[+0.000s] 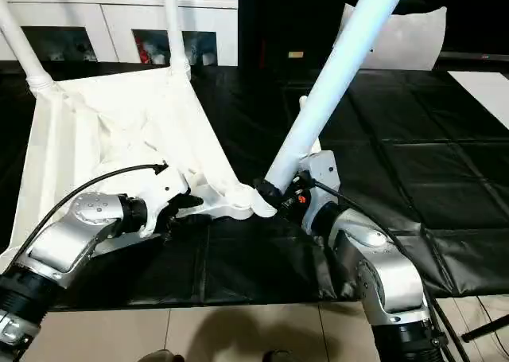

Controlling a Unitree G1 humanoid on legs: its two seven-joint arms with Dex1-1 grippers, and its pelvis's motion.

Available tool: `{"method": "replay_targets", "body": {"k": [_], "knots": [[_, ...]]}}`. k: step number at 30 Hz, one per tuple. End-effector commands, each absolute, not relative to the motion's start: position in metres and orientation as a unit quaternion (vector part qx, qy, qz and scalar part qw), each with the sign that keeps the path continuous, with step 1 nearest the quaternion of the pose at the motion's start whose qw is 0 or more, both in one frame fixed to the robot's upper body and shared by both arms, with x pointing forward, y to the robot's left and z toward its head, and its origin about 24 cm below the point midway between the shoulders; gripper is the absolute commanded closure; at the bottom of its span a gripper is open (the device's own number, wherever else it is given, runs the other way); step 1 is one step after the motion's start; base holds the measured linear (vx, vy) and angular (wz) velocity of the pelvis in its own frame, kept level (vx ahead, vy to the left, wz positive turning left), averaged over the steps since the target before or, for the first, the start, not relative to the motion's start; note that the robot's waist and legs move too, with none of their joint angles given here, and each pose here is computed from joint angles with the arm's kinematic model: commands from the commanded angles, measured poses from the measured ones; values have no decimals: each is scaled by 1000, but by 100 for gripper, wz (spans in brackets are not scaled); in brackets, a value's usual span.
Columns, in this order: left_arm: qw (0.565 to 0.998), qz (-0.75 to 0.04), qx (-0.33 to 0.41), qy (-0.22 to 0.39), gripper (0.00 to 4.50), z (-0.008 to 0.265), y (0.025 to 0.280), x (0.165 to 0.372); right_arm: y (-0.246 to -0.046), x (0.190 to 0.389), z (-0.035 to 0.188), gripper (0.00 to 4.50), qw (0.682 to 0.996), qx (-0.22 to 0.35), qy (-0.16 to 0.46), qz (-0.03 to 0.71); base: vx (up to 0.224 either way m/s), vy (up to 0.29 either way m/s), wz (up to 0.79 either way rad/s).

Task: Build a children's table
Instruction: Insert table leg to table base

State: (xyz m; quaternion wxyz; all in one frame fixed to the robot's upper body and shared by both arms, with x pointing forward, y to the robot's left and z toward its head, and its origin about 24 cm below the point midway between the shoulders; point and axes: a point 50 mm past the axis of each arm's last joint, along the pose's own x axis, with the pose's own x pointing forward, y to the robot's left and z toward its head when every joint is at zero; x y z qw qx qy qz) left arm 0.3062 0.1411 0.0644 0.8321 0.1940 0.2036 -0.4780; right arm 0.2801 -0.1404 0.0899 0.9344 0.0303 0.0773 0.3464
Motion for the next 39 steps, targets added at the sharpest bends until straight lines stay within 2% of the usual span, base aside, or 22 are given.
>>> {"method": "replay_targets", "body": {"k": [1, 2, 5, 8, 11, 14, 21, 26, 30, 35, 39], "knots": [[830, -477, 199, 211, 286, 64, 145, 308, -141, 278, 93, 262, 933, 26, 75, 352, 0, 0, 0], [830, -477, 198, 211, 309, 64, 145, 308, -141, 278, 93, 262, 932, 25, 75, 352, 0, 0, 0], [827, -481, 194, 216, 321, 62, 145, 308, -140, 277, 93, 262, 931, 26, 76, 355, 0, 0, 0], [826, -483, 193, 217, 355, 62, 145, 307, -140, 277, 93, 262, 931, 25, 77, 356, 0, 0, 0], [824, -486, 193, 221, 363, 61, 145, 307, -139, 277, 93, 262, 931, 25, 77, 356, 0, 0, 0], [820, -489, 193, 226, 398, 60, 145, 306, -139, 277, 93, 262, 930, 25, 77, 357, 0, 0, 0], [809, -503, 206, 226, 449, 59, 147, 305, -136, 278, 94, 262, 921, 16, 89, 378, 0, 0, 0], [784, -545, 222, 199, 450, 64, 144, 302, -127, 279, 96, 262, 896, -7, 124, 427, 0, 0, 0], [738, -594, 257, 191, 450, 62, 143, 292, -117, 282, 98, 262, 875, -23, 132, 465, 0, 0, 0], [713, -614, 274, 198, 450, 60, 145, 288, -111, 283, 97, 262, 860, -35, 151, 487, 0, 0, 0], [709, -622, 270, 193, 450, 61, 145, 286, -112, 281, 92, 262, 851, -45, 172, 495, 0, 0, 0]]}}
